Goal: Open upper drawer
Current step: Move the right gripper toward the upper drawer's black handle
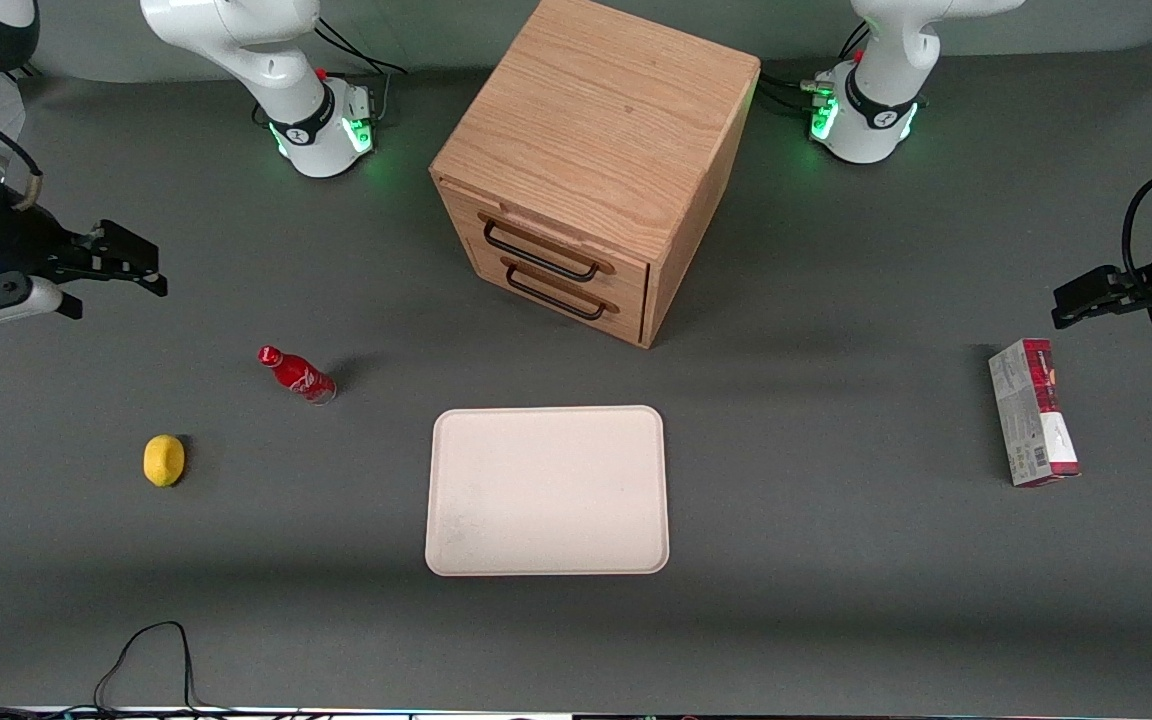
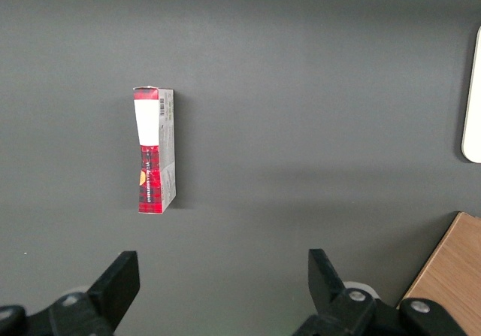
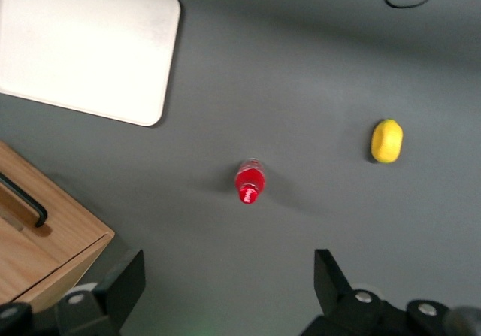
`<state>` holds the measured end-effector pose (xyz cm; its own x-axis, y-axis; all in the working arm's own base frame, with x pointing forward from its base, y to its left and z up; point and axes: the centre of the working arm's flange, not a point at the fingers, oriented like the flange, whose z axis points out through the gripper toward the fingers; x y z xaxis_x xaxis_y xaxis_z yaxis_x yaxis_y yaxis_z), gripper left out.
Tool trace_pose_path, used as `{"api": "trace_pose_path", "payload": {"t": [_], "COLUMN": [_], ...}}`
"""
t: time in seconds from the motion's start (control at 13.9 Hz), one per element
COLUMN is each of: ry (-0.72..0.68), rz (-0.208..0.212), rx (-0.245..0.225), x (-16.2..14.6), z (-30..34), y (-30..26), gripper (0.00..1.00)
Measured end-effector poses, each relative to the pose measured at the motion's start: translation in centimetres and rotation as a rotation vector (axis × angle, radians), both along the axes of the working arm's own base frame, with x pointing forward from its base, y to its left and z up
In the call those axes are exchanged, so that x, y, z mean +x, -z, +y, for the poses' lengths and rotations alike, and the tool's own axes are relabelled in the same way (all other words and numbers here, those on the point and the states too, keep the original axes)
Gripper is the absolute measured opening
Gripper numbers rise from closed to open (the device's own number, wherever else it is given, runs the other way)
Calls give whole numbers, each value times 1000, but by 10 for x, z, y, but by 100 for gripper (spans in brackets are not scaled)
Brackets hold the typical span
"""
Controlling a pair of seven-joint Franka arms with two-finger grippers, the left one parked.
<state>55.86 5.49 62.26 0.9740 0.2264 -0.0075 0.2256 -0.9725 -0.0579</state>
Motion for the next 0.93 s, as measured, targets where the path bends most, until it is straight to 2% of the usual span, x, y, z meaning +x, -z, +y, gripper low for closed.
{"api": "trace_pose_path", "payload": {"t": [0.14, 0.29, 0.93], "ry": [-35, -93, -357], "rz": [4, 9, 103], "rx": [37, 51, 38], "x": [1, 0, -12], "z": [24, 58, 220], "y": [1, 4, 69], "gripper": [100, 100, 100]}}
